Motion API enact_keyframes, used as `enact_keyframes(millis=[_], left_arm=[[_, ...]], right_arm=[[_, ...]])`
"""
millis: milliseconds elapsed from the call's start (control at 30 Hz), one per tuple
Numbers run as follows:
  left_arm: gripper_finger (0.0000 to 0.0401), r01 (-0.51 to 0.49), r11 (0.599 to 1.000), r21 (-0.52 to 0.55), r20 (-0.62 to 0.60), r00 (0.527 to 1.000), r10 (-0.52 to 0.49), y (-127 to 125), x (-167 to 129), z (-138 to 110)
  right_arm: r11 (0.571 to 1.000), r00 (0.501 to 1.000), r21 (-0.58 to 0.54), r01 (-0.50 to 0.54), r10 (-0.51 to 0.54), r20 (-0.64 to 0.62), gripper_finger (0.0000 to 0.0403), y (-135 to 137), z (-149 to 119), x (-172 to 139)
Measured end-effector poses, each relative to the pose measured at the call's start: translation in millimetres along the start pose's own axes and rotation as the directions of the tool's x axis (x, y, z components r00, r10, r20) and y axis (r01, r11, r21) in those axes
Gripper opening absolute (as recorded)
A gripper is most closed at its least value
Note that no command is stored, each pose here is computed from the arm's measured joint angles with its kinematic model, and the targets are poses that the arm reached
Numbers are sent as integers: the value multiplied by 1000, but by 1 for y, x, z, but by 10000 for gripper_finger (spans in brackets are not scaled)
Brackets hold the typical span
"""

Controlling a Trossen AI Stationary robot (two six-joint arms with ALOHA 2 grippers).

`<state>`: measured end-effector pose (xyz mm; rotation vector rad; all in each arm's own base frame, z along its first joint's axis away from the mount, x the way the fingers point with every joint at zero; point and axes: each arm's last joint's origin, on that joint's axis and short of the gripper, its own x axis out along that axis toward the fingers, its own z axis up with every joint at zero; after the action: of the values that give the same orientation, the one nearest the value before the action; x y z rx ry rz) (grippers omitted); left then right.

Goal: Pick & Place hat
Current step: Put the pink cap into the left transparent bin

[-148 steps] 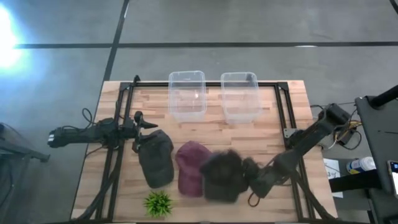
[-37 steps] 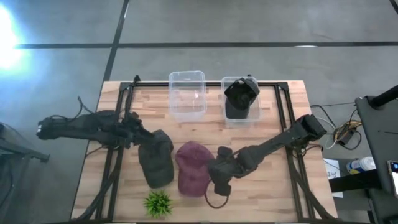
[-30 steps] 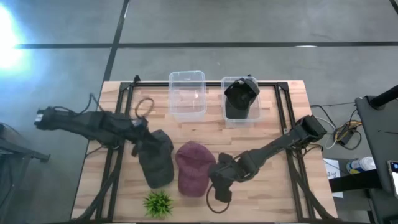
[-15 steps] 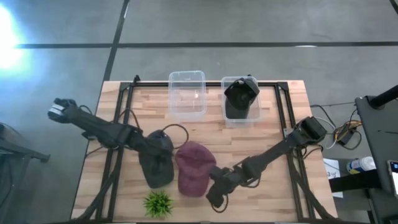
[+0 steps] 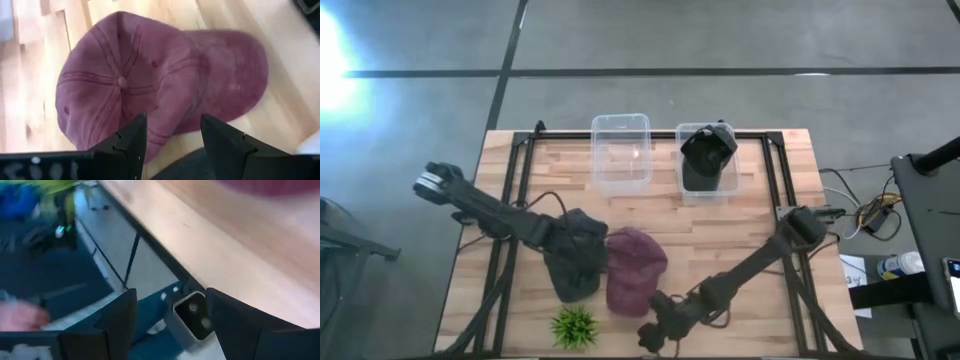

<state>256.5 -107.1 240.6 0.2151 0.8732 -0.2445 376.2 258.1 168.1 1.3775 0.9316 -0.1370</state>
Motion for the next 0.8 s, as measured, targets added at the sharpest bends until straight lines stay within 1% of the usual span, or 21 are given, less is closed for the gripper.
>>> enact_keyframes(millis=[67,133,267,333,433,533,600,733,800], left_arm=[[178,-3,999,51,-26,1000,5,-2,5,-3],[178,-33,996,80,-35,999,36,-2,7,-5],[178,-141,981,131,-42,988,147,0,10,-5],[178,-176,971,163,-52,981,187,1,11,-6],[178,-178,964,196,-68,979,195,2,11,-8],[178,-179,959,221,-73,977,199,3,12,-9],[178,-178,954,241,-72,977,201,4,13,-9],[178,-175,946,275,-81,976,204,5,17,-13],[178,-164,946,279,-87,977,195,4,19,-13]], right_arm=[[997,1000,79,8,-10,24,233,-2,-1,15],[991,998,135,-17,8,67,233,3,-3,24],[978,983,187,-88,54,177,233,14,-2,32],[974,968,210,-90,36,247,233,12,0,35],[962,946,246,-116,32,322,233,11,5,37],[950,939,282,-137,33,343,233,10,7,40],[947,936,299,-121,9,351,233,3,9,48],[935,928,331,-123,-10,373,233,-4,10,63],[926,905,352,-137,-27,425,233,-6,12,65]])
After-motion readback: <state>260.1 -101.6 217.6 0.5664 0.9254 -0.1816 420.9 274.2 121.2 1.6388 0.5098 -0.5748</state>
